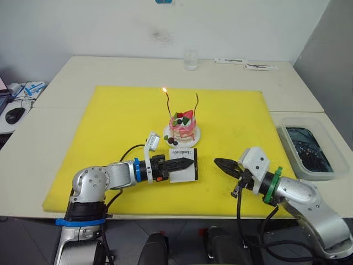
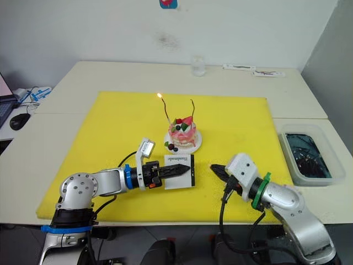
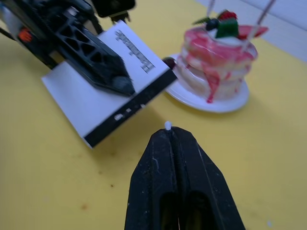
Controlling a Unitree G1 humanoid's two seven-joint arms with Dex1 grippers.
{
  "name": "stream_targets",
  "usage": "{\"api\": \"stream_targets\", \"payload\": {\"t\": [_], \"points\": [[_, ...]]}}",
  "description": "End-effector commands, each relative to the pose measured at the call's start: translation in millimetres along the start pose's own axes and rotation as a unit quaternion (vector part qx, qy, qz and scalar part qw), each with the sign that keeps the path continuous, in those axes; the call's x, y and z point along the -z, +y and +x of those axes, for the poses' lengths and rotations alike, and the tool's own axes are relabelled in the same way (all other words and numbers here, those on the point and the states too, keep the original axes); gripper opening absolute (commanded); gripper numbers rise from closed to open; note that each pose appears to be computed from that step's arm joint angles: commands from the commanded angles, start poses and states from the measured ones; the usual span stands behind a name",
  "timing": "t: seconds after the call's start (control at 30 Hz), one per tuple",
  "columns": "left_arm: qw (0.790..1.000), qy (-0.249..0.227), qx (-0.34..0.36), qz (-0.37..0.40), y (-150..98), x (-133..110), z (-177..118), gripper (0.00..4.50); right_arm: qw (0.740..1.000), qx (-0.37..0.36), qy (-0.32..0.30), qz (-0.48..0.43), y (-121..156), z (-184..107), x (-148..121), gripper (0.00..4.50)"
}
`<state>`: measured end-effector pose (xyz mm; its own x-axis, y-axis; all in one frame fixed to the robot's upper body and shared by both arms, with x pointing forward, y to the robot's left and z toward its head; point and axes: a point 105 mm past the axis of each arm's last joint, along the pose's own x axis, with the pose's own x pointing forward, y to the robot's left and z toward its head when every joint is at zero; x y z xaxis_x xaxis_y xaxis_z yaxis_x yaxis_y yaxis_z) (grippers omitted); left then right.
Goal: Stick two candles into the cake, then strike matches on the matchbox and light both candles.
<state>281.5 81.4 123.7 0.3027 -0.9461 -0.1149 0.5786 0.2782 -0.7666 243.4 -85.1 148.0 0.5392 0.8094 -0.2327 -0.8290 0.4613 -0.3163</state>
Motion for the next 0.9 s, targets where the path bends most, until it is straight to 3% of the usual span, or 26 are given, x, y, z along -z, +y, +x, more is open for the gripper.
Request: {"api": "stream_targets", "payload": {"t": [0.03,0.3,0.9], "points": [[1.000,-0.002,0.015,0.015,-7,-7,4,0.00,0.998,-0.048,-0.003,-0.036,9,2,-14,0.02],[1.000,0.003,0.022,0.016,-9,-8,5,0.00,0.994,-0.072,0.020,-0.077,8,14,-12,0.02],[0.999,0.006,0.027,0.017,-11,-5,2,0.00,0.992,-0.047,0.029,-0.116,-7,25,-12,0.02]]}}
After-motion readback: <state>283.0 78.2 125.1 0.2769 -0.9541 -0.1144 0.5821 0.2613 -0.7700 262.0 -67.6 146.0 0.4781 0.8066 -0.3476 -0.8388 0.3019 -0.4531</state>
